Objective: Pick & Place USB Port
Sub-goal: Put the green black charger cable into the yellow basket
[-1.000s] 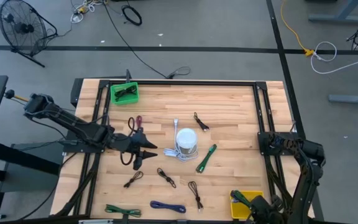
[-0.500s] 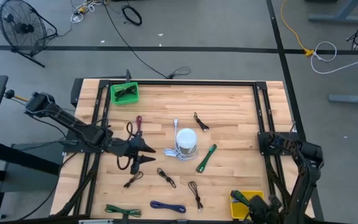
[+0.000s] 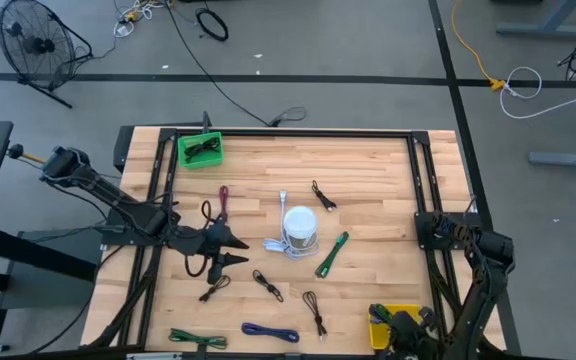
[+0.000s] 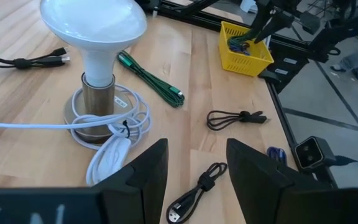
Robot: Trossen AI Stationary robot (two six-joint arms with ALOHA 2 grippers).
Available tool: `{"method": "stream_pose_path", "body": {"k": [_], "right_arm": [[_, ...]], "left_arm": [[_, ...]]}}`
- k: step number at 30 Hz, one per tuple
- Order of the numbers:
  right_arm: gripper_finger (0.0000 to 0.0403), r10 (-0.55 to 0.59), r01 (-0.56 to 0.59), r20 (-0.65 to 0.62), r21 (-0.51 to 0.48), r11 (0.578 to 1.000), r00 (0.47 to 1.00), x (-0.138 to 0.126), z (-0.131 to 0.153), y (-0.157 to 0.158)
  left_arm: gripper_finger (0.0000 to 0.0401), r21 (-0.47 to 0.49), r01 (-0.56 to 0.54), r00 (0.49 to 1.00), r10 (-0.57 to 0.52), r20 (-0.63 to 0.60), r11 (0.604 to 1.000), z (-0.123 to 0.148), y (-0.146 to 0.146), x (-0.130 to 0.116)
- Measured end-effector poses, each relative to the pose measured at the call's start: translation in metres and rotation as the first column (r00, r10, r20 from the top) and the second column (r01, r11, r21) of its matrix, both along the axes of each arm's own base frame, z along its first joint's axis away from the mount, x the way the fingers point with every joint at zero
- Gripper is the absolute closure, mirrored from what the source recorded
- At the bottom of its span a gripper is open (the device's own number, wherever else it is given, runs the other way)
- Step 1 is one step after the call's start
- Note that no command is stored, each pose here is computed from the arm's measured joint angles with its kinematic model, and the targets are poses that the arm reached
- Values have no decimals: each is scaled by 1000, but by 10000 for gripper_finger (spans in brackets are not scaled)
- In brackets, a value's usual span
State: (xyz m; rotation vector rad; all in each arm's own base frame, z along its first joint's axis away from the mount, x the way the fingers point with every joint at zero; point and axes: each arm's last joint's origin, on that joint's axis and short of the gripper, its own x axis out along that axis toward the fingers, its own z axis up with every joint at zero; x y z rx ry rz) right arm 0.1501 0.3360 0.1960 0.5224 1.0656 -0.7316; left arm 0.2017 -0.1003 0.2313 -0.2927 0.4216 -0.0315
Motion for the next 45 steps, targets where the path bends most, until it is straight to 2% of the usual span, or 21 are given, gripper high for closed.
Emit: {"method": "stream_pose_path", "body": {"k": [3,9,14,19,27,41,45], "right_arm": [[337,6,-6,-11,-5,1000,1000,5,0,-2],[337,-9,7,-113,-20,1000,994,2,0,-7],[337,18,-22,-89,-46,999,996,3,0,-8],[337,-7,-1,-108,-79,997,994,3,1,-12],[337,-4,0,-38,-121,993,999,16,2,-18],[337,27,-37,-54,-188,981,998,33,4,-31],[337,26,-36,-49,-199,979,998,32,12,-36]], "left_arm": [[232,0,11,1000,-11,0,1000,0,-2,-1],[232,9,7,1000,-7,5,1000,0,-5,-3],[232,16,-3,1000,3,9,1000,0,-6,-3],[232,17,-5,1000,5,10,1000,0,-6,-3],[232,17,-6,1000,6,10,1000,0,-6,-3],[232,18,-6,1000,5,10,1000,0,-6,-3],[232,18,-6,1000,5,9,1000,0,-6,-3]]}}
